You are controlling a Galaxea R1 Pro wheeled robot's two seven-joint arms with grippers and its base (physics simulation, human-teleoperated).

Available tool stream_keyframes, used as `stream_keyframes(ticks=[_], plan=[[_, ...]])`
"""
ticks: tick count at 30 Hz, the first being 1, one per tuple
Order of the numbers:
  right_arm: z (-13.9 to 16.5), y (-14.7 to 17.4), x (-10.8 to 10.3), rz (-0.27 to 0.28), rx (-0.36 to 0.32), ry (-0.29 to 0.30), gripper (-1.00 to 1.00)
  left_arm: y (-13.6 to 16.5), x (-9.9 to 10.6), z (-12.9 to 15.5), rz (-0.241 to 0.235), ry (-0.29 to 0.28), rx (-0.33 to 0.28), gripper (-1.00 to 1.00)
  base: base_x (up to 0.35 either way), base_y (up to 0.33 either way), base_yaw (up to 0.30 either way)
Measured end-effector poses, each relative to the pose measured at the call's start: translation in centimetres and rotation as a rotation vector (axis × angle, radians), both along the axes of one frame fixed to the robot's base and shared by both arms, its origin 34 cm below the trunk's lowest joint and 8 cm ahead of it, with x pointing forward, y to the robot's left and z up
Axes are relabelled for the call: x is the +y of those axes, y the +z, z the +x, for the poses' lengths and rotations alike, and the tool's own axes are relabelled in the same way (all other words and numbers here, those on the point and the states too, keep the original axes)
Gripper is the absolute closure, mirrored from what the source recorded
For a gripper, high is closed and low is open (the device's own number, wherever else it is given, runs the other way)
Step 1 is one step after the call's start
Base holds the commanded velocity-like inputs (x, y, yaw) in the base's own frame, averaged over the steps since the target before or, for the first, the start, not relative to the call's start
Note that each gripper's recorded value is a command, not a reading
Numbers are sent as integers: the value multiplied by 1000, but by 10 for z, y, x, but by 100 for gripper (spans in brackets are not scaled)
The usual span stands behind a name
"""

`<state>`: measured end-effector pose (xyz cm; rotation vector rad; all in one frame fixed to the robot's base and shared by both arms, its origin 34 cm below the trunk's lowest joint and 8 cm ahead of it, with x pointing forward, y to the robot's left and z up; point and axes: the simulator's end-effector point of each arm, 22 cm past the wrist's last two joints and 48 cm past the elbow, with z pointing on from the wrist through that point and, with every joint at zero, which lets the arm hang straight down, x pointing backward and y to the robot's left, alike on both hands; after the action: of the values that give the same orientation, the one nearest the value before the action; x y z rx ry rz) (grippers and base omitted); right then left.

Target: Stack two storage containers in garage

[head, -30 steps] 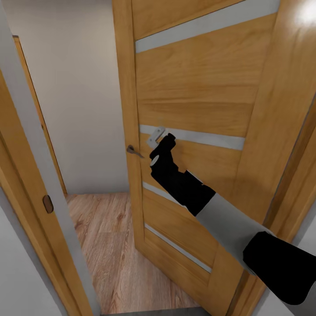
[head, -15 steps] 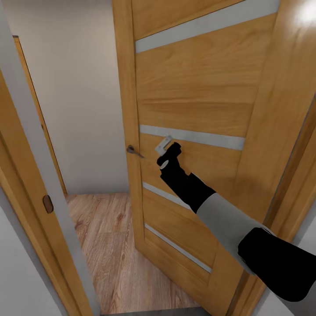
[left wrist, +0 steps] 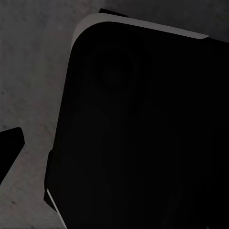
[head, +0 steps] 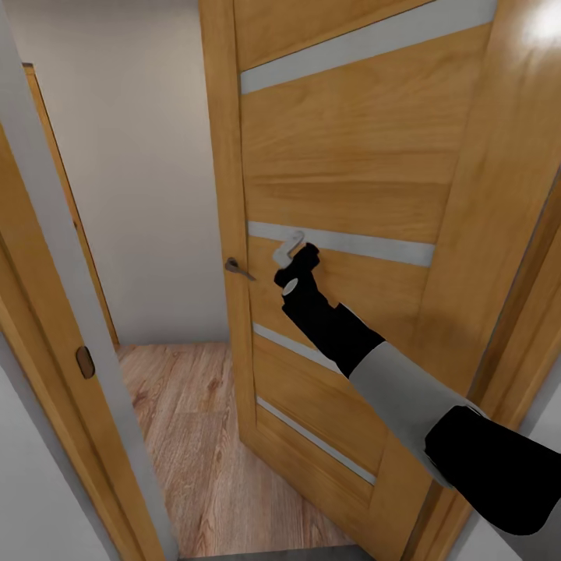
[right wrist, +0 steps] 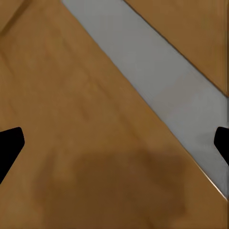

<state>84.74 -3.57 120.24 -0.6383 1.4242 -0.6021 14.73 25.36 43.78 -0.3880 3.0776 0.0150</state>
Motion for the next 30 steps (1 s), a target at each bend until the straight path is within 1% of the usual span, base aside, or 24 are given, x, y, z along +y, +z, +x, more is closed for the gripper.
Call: stream_keyframes(ticks=[10, 13, 19, 30], plan=[[0, 0, 0, 1, 2, -1, -100, 0, 0, 0, 0, 3, 0, -100, 8, 0, 0], [-1, 3, 0, 2, -7, 1, -100, 0, 1, 0, 1, -1, -1, -100, 220, 0, 0], [-1, 3, 0, 6, -7, 2, -100, 0, 1, 0, 1, 6, 0, -100, 234, 0, 0], [0, 0, 0, 6, 2, 0, -100, 0, 1, 0, 3, 13, 1, -100, 24, 0, 0]])
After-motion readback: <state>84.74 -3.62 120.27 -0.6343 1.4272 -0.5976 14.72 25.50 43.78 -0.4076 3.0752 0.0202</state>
